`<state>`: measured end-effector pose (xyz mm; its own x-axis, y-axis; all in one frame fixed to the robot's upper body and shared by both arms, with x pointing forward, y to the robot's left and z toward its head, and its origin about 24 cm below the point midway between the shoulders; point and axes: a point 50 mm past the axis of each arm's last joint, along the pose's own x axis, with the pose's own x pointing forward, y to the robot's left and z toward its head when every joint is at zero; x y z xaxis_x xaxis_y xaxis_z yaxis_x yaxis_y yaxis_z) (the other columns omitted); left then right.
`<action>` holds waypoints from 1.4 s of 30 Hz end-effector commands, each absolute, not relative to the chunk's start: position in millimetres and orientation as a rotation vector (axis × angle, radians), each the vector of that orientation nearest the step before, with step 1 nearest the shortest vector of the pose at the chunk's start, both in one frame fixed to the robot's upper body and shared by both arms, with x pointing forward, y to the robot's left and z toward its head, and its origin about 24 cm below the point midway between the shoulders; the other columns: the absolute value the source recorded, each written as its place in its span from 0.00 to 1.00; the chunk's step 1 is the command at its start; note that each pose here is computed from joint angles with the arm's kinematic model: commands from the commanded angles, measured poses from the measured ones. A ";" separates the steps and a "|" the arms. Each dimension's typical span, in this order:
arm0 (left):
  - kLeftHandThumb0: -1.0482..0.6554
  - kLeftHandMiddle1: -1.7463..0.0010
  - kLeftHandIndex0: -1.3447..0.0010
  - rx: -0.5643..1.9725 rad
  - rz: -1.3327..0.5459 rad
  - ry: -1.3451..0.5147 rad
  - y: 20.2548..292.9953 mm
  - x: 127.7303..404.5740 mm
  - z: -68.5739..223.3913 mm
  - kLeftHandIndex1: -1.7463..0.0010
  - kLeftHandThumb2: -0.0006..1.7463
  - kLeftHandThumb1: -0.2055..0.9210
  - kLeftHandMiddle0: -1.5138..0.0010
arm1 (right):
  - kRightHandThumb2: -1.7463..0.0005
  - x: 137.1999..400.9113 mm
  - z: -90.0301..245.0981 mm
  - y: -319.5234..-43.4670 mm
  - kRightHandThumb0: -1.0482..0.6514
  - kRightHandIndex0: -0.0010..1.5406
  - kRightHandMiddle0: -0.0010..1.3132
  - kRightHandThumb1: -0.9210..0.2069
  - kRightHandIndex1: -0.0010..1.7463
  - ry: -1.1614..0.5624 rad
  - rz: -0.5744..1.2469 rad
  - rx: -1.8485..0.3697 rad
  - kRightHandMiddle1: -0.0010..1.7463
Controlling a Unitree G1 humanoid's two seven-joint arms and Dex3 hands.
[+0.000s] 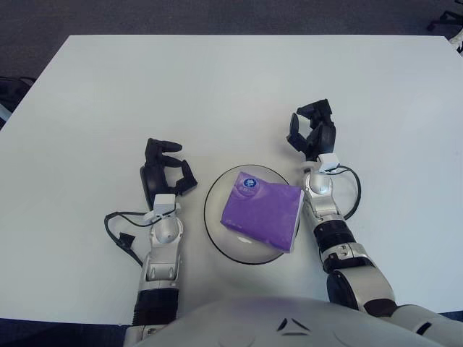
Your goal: Put the tissue paper into the plate.
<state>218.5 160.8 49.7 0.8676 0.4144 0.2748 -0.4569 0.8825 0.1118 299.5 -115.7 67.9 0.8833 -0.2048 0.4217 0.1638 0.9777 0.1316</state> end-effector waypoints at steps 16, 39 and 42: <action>0.61 0.15 0.72 0.185 0.349 -0.021 145.8 191.6 -1.4 0.00 0.68 0.51 0.54 | 0.44 230.1 -22.5 -125.4 0.38 0.41 0.31 0.30 0.82 -0.092 -0.243 0.047 1.00; 0.61 0.19 0.70 0.140 0.348 -0.032 141.5 187.5 -5.6 0.00 0.68 0.49 0.52 | 0.45 226.1 -24.0 -124.5 0.38 0.39 0.30 0.28 0.81 -0.081 -0.191 0.017 1.00; 0.61 0.19 0.70 0.133 0.350 -0.033 141.0 187.2 -5.6 0.00 0.68 0.49 0.52 | 0.45 225.3 -25.3 -124.7 0.38 0.39 0.29 0.28 0.81 -0.065 -0.182 0.011 1.00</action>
<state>211.8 147.0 42.2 0.8939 0.3451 0.2862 -0.3798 0.9221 0.0743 283.8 -112.4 66.3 0.8819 -0.1901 0.4314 0.1361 0.9788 0.1532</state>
